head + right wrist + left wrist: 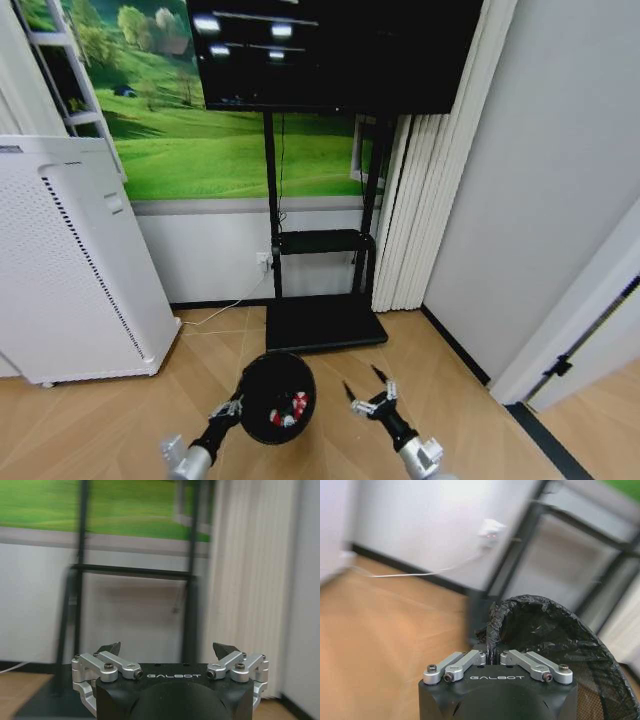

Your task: Pick up the trash bin and place the garbage on the floor into it.

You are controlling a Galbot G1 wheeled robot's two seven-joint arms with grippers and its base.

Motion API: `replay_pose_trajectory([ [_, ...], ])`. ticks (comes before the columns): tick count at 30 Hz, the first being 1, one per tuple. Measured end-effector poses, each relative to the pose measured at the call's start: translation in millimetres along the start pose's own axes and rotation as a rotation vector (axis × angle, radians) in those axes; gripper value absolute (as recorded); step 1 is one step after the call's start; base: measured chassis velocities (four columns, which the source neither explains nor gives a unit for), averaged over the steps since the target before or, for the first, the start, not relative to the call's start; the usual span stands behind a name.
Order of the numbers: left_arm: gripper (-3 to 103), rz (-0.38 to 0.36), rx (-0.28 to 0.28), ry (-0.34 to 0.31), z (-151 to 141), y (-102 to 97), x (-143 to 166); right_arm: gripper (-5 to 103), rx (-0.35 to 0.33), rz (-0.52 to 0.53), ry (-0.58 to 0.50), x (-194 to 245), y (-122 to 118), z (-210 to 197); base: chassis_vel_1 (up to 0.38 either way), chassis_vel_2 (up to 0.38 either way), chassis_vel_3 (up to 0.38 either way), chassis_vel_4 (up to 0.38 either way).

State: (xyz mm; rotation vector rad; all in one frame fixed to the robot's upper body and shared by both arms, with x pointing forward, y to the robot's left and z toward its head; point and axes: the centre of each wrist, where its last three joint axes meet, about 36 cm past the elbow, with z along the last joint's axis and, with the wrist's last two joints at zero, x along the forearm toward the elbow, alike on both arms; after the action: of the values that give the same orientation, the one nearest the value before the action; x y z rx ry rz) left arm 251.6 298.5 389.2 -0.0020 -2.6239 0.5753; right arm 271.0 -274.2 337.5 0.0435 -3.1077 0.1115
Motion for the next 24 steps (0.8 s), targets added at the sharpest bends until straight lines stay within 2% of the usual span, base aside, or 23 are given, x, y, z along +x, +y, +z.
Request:
replay_pose_trajectory([
  [1,7,0.000,0.000,0.000,0.0,0.0,0.0,100,0.000,0.000,0.000,0.0,0.0,0.0,0.000,0.000,0.000,0.000],
  [3,7,-0.157,0.020,0.002,-22.4,0.5,30.2,100,0.012,0.061,-0.014,0.5,-10.6,-10.7,0.000,0.000,0.000,0.000],
  [5,7,-0.176,0.022,0.002,-24.9,0.7,34.0,100,0.013,0.066,-0.017,0.3,-12.1,-12.3,0.000,0.000,0.000,0.000],
  [6,7,-0.212,0.026,0.000,-29.3,1.1,40.9,100,0.014,0.072,-0.020,0.4,-13.6,-13.8,0.000,0.000,0.000,0.000],
  [7,7,-0.281,0.034,-0.012,-38.2,2.6,56.0,100,0.008,0.085,-0.024,1.1,-16.0,-16.5,0.000,0.000,0.000,0.000],
  [11,7,-0.329,0.046,-0.020,-43.6,4.7,67.4,100,0.002,0.093,-0.024,2.5,-16.5,-17.7,0.000,0.000,0.000,0.000],
  [13,7,-0.443,0.104,-0.042,-54.2,20.3,104.9,100,-0.005,0.098,-0.017,10.6,-15.0,-19.2,0.000,0.000,0.000,0.000],
  [14,7,-0.510,0.114,-0.055,-58.0,42.7,126.4,100,-0.002,0.094,-0.012,13.5,-13.0,-17.8,0.000,0.000,0.000,0.000],
  [15,7,-0.510,0.114,-0.055,-58.0,42.7,126.4,100,-0.002,0.094,-0.012,13.5,-13.0,-17.8,0.000,0.000,0.000,0.000],
  [17,7,-0.561,0.110,-0.074,-59.6,70.0,142.0,100,-0.002,0.094,-0.012,13.6,-11.3,-17.0,0.000,0.000,0.000,0.000],
  [18,7,-0.561,0.110,-0.074,-59.6,70.0,142.0,100,-0.002,0.094,-0.012,13.6,-11.3,-17.0,0.000,0.000,0.000,0.000],
  [19,7,-0.586,0.104,-0.086,-59.9,87.4,145.3,100,-0.005,0.094,-0.012,12.9,-10.0,-16.0,0.000,0.000,0.000,0.000],
  [20,7,-0.586,0.104,-0.086,-59.9,87.4,145.3,100,-0.005,0.094,-0.012,12.9,-10.0,-16.0,0.000,0.000,0.000,0.000],
  [22,7,-0.630,0.112,-0.104,-61.9,110.4,145.4,100,-0.010,0.097,-0.014,12.0,-7.5,-15.7,0.000,0.000,0.000,0.000],
  [24,7,-0.644,0.116,-0.106,-60.9,118.0,144.3,100,-0.010,0.097,-0.015,12.0,-7.1,-15.7,0.028,0.023,-0.008,-0.019],
])
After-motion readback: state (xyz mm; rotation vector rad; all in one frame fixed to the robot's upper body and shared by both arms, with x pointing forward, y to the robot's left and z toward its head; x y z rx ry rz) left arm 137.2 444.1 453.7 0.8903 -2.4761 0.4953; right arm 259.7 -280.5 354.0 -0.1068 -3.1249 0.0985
